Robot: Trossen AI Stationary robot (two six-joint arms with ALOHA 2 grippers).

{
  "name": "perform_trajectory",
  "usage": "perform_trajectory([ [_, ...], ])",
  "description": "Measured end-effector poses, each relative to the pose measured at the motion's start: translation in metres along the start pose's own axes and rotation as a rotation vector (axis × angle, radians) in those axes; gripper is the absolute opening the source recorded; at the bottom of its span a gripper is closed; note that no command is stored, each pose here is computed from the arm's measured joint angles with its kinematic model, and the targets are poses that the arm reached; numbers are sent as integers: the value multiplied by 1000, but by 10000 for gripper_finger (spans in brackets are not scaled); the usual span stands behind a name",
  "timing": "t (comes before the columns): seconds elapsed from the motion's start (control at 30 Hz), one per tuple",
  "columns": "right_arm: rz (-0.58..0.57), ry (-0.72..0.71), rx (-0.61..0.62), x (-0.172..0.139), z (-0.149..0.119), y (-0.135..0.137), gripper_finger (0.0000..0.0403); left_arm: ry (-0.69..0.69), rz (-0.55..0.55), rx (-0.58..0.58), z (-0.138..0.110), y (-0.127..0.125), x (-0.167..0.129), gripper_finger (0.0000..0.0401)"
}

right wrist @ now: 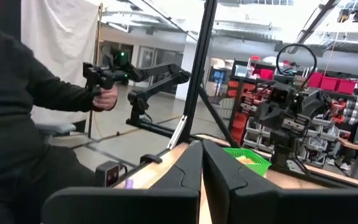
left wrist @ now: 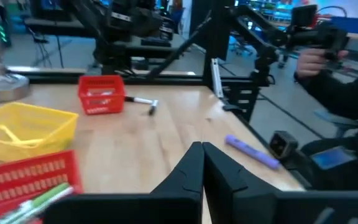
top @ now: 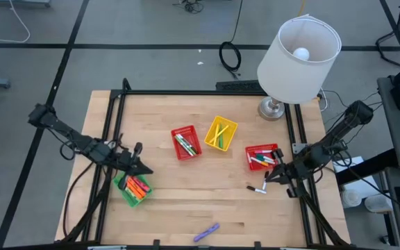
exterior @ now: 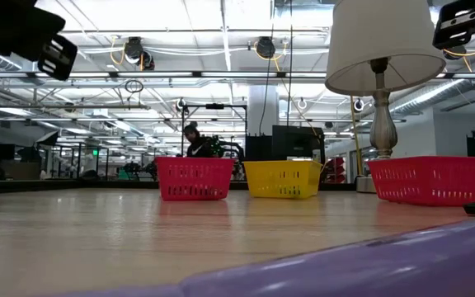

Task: Pick & Place Markers
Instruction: Put the bottom small black highlighter pen into the right red bin

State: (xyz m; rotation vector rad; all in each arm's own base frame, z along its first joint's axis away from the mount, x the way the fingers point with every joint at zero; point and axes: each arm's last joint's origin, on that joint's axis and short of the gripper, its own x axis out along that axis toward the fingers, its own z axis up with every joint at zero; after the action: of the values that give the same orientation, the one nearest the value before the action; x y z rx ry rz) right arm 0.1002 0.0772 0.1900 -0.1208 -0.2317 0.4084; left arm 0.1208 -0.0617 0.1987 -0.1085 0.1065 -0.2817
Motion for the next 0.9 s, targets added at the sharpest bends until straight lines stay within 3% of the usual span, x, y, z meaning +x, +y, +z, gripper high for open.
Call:
perform_trajectory([
  [0.13, -51, -9, -26, 2, 1, -1, 0, -12, 19, 83, -3, 2, -3, 2],
  [0.37, -179, 17, 8, 4, 0, -4, 0, -40, 175, 153, -12, 7, -3, 2],
  [0.5, -253, 152, 58, 9, -7, -4, 0, -26, 222, 157, -14, 9, -4, 10],
  [0.73, -308, 417, 151, 51, 18, 1, 0, -34, 312, 193, -13, 11, -4, 14],
  [0.9, -231, 554, 163, 116, 36, 18, 0, -60, 346, 195, -10, 12, -5, 4],
])
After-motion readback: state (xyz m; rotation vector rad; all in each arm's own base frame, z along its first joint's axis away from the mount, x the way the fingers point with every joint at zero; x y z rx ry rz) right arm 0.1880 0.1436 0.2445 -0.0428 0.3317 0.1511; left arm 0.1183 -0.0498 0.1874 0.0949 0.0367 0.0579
